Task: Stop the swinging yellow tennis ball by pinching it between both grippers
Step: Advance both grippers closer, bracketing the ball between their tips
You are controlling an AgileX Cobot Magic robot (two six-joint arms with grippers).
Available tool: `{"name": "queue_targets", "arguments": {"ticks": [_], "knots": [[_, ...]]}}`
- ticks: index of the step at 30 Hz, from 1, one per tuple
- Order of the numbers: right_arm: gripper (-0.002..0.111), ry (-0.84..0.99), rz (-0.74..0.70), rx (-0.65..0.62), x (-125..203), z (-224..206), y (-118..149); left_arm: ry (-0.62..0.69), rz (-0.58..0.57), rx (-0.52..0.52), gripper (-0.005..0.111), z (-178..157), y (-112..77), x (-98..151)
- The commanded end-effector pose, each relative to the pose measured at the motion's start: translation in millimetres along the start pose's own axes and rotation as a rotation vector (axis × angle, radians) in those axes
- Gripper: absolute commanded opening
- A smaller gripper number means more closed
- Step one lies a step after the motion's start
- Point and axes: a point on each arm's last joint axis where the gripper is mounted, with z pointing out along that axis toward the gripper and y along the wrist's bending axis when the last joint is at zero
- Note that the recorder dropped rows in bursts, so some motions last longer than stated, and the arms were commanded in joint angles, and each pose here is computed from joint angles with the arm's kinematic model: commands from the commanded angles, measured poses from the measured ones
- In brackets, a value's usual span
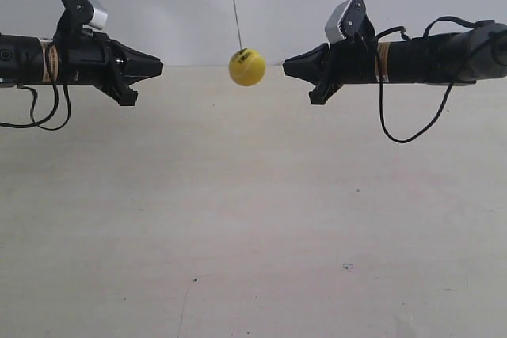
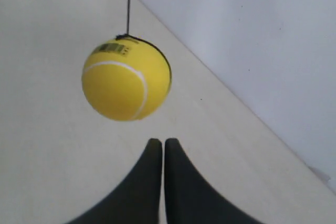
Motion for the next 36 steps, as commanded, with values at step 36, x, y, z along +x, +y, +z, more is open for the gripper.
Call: {"name": "queue_targets", "arguments": {"ticks": [36], "knots": [[0.0,-0.019,0.007,-0.054,5.8,17.2,-17.7,-0.03,0.014,0.09,0.005,35.2,23.4,15.4]]}}
